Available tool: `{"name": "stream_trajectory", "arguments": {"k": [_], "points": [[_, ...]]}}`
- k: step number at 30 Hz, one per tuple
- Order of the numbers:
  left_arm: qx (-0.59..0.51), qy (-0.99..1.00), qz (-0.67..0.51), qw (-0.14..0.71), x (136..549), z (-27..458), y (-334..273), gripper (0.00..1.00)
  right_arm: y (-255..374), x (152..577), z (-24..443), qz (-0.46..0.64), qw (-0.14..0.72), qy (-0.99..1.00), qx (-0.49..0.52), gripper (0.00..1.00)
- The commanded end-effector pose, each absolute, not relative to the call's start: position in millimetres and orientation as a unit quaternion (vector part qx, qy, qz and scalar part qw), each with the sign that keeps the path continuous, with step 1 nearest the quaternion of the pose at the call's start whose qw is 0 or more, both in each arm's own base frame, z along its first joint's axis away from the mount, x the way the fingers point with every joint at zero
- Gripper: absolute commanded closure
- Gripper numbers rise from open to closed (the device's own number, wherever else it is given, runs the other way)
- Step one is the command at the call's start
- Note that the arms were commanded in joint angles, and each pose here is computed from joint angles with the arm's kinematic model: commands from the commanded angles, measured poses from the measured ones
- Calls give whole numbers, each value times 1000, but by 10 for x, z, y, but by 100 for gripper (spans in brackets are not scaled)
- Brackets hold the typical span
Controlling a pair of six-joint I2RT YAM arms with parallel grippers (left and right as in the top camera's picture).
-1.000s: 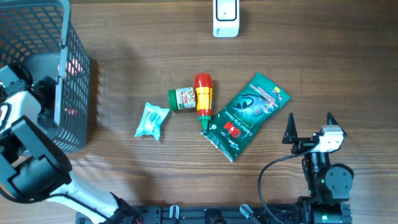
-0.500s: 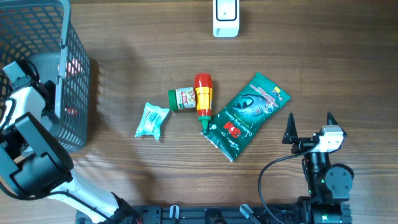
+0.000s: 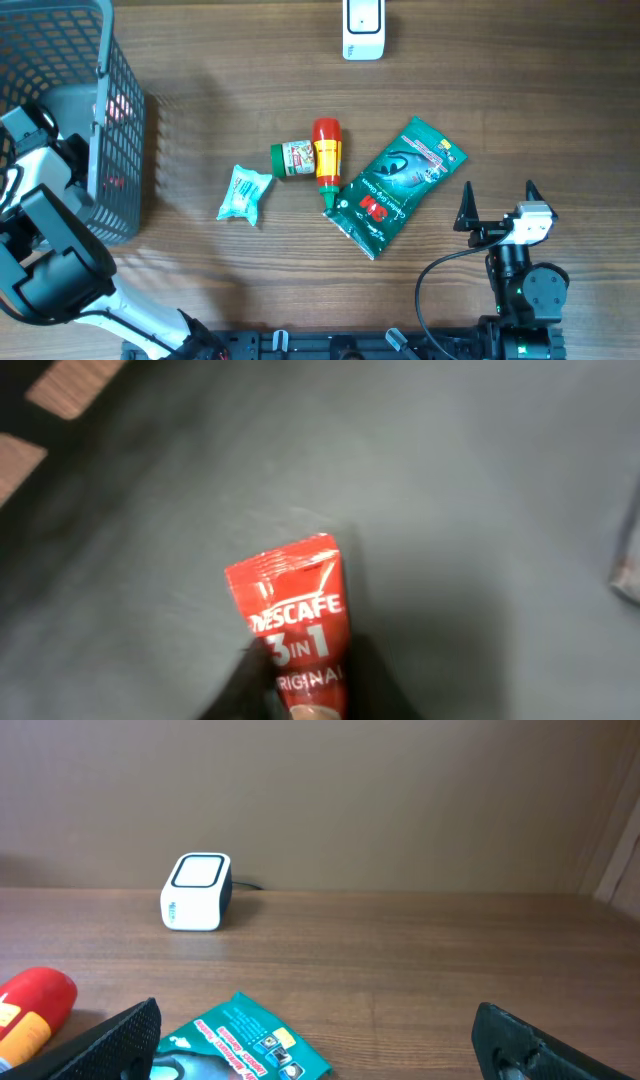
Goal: Scan the item barcode
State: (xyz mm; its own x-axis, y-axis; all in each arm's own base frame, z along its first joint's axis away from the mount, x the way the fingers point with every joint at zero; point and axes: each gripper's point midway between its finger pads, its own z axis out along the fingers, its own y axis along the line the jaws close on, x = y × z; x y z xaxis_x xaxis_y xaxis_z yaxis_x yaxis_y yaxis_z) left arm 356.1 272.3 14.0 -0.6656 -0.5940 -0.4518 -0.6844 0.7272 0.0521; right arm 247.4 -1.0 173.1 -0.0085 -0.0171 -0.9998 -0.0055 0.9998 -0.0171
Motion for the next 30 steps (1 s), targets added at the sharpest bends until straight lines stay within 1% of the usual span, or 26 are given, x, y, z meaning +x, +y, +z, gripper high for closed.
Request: {"name": "stream_trajectory", "arguments": {"k": [1,3,6,7,8,9,13,17,23,27,30], "points": [[-375,926,23,18,2820,-975,2062,96,33,2472,1742,1,706,708,-19,0],[-379,925,21,30,2926,-855,2118,96,33,2472,1742,1,706,708,-19,0],[-395,916,20,68,3174,-477,2260,96,33,2472,1742,1,706,708,-19,0],[-401,912,19,88,3275,-300,2310,96,32,2472,1742,1,706,708,-19,0],[-409,902,5,136,3484,80,2366,96,33,2472,1742,1,706,708,-19,0],[-412,897,-7,162,3579,285,2369,96,32,2472,1742,1,706,708,-19,0],[-426,863,-34,270,3834,1011,2397,96,33,2472,1742,1,706,708,-19,0],[-435,834,-32,337,3871,1545,2425,96,33,2472,1742,1,706,708,-19,0],[-457,801,-32,386,3836,1952,2472,96,33,2472,1742,1,706,708,-19,0],[-482,762,-30,432,3740,2339,2545,96,33,2472,1742,1,706,708,-19,0],[-474,741,-22,475,3619,2726,2537,96,33,2472,1742,1,706,708,-19,0]]}}
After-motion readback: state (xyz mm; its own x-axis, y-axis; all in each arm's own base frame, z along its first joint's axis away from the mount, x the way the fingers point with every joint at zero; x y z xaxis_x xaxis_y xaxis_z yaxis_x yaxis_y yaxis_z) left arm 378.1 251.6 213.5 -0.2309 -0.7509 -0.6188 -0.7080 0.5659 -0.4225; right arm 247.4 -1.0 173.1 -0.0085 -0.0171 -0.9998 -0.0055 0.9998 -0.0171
